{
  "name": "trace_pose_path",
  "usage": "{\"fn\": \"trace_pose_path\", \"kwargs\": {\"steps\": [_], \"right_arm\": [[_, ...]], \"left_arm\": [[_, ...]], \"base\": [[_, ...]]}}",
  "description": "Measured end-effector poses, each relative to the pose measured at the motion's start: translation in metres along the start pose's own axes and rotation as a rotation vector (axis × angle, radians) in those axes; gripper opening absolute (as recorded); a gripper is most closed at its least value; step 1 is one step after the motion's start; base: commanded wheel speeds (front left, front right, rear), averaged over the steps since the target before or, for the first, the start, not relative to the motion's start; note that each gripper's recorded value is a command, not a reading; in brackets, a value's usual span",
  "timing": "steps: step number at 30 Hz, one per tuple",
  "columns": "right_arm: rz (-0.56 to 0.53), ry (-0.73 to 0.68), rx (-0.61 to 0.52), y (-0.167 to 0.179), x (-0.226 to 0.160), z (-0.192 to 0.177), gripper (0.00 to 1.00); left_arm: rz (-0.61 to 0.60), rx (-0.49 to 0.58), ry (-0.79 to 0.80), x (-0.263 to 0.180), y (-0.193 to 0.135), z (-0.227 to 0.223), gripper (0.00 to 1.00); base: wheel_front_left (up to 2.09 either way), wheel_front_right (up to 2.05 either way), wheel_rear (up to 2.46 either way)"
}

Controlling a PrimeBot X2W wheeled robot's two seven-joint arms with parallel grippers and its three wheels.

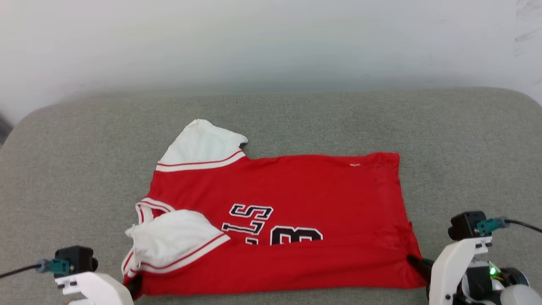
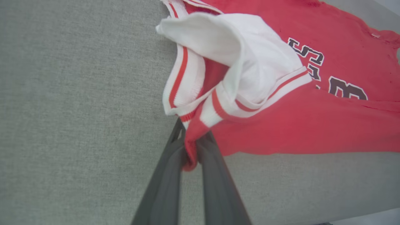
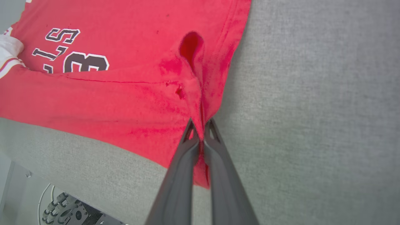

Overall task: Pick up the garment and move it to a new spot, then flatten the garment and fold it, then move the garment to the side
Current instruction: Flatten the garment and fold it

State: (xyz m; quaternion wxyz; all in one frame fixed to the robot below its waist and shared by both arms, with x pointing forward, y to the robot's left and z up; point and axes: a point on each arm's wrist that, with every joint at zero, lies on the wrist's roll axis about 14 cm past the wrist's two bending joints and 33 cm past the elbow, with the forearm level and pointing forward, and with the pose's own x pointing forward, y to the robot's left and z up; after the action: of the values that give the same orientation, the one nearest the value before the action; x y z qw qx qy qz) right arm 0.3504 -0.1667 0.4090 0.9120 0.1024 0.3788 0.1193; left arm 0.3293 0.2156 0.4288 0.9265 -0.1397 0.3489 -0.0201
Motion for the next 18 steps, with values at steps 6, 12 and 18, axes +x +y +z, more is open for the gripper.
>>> {"fn": "trace_pose_path", "kwargs": {"steps": [6,12,18], "right_arm": [[-0.031,0.084,0.052,-0.009,-0.018,-0.043,0.0],[-0.026,0.062,0.109,-0.002,-0.015,-0.059,1.0],[-0.103,-0.251,0.073,-0.018,-0.028,-0.004,1.0]], "left_arm": [[0.01,-0.021,0.144,-0.01,0.0,-0.051,0.0],[-0.002,-0.051,0.172,-0.001,-0.007,-0.065,1.0],[-0.007,-0.012,-0.007,0.011,-0.012,-0.018,1.0]], "base": [[0.0,0.0,0.0],[0.0,0.0,0.0],[0.0,0.0,0.0]]}}
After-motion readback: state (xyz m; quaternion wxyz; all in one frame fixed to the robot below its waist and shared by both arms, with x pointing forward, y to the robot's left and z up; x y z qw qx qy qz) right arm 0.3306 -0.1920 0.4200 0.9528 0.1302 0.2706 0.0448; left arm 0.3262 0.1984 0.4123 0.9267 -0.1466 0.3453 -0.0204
